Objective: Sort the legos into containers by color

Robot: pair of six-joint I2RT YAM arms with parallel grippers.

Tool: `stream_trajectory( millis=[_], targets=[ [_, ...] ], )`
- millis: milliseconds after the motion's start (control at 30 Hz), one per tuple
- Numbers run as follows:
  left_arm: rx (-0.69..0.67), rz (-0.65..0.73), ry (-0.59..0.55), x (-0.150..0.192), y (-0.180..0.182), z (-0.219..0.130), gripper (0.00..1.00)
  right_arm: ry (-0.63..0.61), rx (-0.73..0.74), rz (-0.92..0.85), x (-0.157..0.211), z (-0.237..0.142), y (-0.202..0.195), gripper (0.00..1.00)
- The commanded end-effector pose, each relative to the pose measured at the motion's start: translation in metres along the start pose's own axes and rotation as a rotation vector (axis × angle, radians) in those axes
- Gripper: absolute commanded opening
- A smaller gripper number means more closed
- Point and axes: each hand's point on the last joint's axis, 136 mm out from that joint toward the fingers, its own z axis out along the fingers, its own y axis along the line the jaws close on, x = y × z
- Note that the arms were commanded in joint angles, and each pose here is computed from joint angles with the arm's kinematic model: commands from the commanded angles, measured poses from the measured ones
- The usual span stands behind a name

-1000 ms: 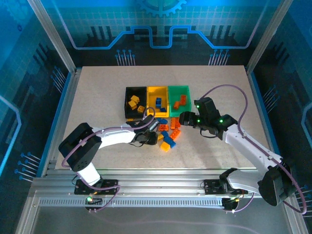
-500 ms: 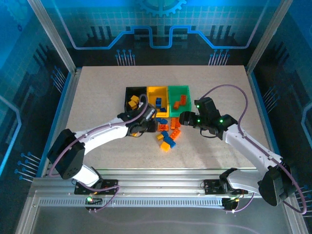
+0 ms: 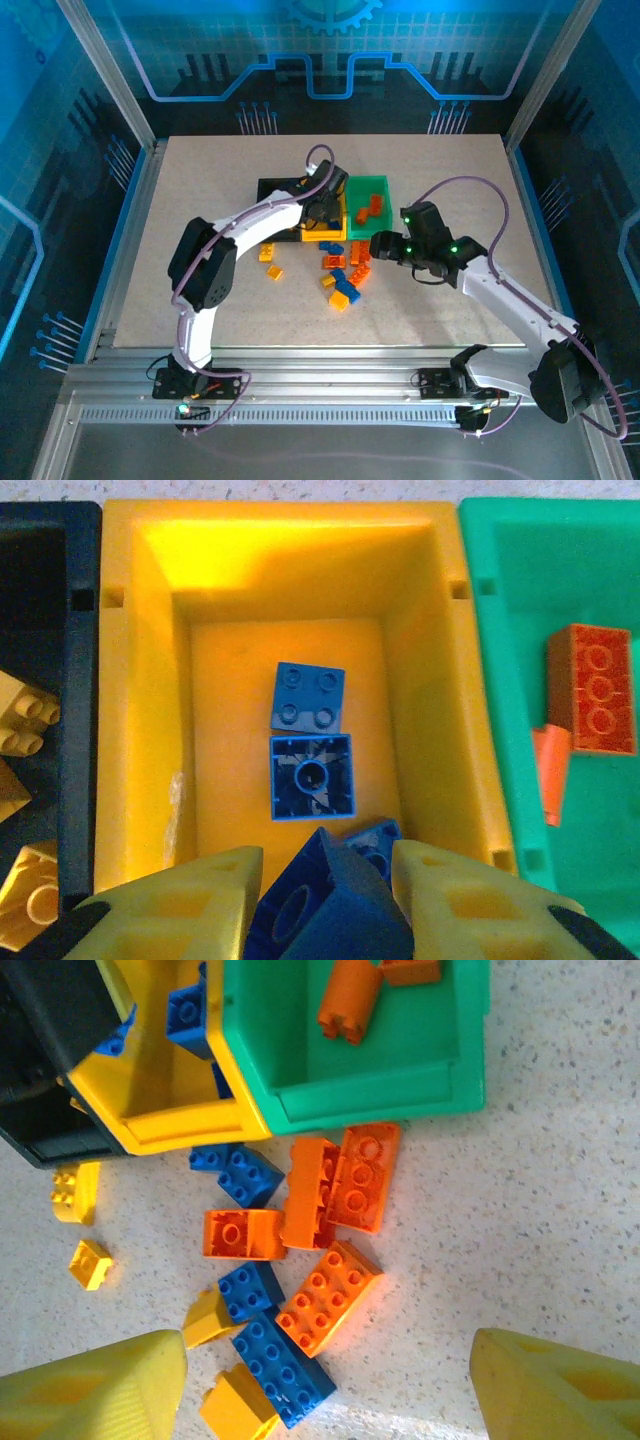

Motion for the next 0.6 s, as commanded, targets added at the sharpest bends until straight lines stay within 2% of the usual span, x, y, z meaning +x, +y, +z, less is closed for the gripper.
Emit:
stream_trajectory(
  millis=[0,167,333,433,467,567],
  targets=[
    [-0.042,0.016,-0.006,-0.013,0.004,0.002,0.42,0.018,0.007,0.017,0.006,-0.001,-0.006,0.77],
    [0.004,-0.007,-0.007,-0.017,-0.005,-0.004,0.60,0.048,-0.006,0.011,0.013,0.004,-0.006,0.78],
    [0.102,-0.039,-0.049,-0.027,-0.017,-0.040,0.72,0.080,-0.020,-0.007,0.020,0.008,-0.003,0.78],
    [0.185,-0.050,-0.082,-0.024,-0.026,-0.073,0.88,0.114,-0.031,-0.037,0.030,0.013,0.003,0.78],
    [0.217,-0.049,-0.089,-0.019,-0.030,-0.084,0.98,0.130,-0.038,-0.055,0.034,0.016,0.007,0.78],
    [0.286,-0.051,-0.089,0.002,-0.032,-0.112,0.99,0.189,-0.060,-0.136,0.052,0.026,0.020,0.77]
  ],
)
